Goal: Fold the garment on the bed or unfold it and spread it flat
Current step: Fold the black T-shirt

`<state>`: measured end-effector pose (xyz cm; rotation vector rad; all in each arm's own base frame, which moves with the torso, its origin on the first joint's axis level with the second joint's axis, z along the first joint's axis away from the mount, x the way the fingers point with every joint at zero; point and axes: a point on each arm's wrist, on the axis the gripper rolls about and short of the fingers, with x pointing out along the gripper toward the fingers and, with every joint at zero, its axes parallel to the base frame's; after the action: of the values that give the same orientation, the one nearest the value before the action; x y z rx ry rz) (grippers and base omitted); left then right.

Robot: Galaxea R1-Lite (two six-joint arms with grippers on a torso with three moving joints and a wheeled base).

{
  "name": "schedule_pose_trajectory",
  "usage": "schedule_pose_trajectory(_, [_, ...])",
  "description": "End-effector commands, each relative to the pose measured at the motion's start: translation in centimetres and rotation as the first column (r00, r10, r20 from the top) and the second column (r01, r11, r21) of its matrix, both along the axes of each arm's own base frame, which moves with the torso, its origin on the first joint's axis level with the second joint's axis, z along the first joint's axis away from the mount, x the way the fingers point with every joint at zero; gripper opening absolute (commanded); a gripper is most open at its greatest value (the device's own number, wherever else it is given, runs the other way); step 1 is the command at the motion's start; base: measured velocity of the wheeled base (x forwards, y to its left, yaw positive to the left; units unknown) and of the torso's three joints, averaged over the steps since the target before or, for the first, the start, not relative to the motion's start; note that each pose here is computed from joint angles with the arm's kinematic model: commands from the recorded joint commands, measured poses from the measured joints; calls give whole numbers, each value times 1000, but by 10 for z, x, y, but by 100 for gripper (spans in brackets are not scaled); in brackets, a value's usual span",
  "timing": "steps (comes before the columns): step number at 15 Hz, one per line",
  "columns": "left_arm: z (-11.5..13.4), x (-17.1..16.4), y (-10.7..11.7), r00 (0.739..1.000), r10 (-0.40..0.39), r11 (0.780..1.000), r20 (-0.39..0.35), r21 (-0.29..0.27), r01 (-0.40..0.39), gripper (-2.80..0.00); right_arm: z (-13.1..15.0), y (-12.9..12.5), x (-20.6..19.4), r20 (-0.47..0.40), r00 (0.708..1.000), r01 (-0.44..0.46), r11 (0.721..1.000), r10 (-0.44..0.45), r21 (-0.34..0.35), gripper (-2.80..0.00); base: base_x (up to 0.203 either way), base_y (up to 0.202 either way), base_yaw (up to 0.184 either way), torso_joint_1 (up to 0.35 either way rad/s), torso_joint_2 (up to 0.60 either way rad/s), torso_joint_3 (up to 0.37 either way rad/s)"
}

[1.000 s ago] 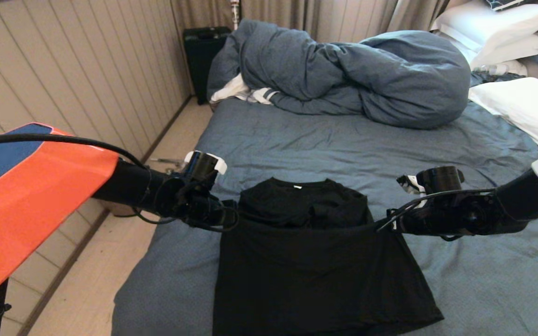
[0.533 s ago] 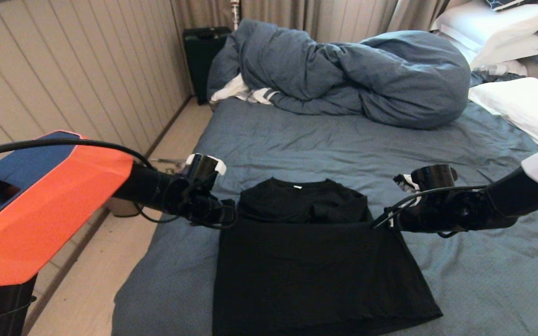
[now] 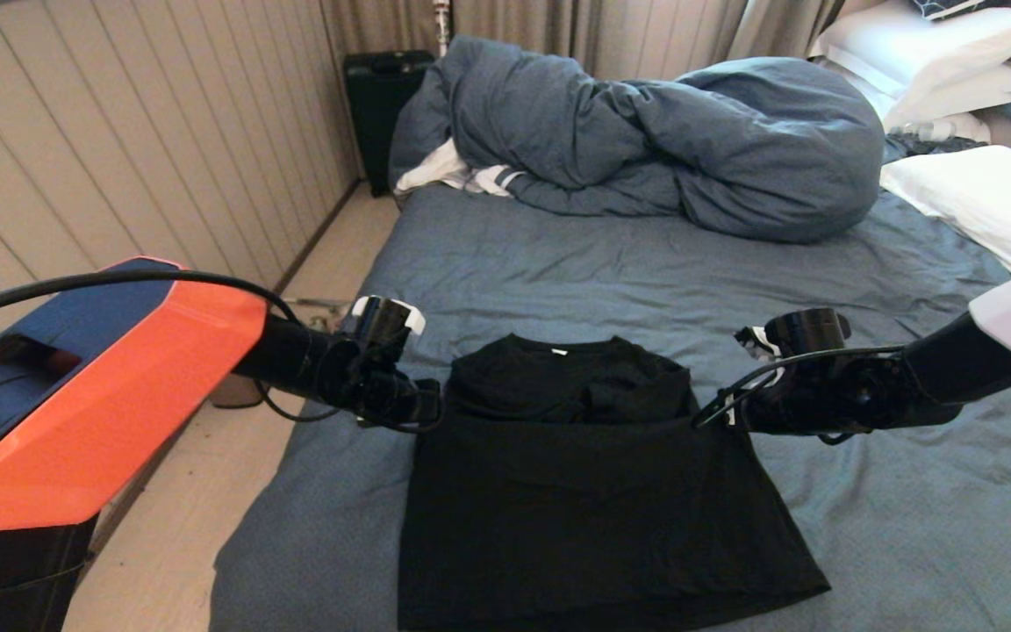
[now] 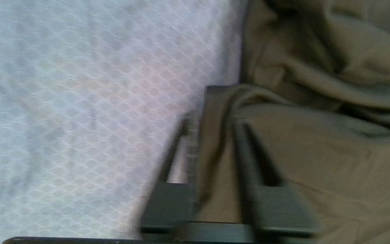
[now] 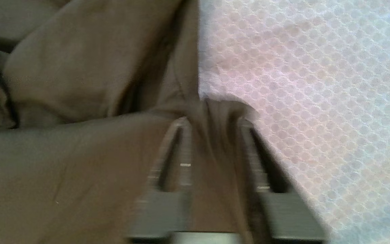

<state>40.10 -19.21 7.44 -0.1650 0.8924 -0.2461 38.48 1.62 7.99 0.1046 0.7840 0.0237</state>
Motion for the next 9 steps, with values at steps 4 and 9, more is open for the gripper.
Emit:
schedule_pose_trajectory(4, [13,-3,3,1000,10,1000,22,-19,-9,0,6,-2,-1,16,1000,7,1000,-7,2,0,0,0,0,0,0,0])
schedule_pose_trajectory(9, [48,-30,22,998,29,999,49,-36,-28,-9,32,-5,-28,45,999,12,1000,-12,4,0,0,0,0,0,0,0])
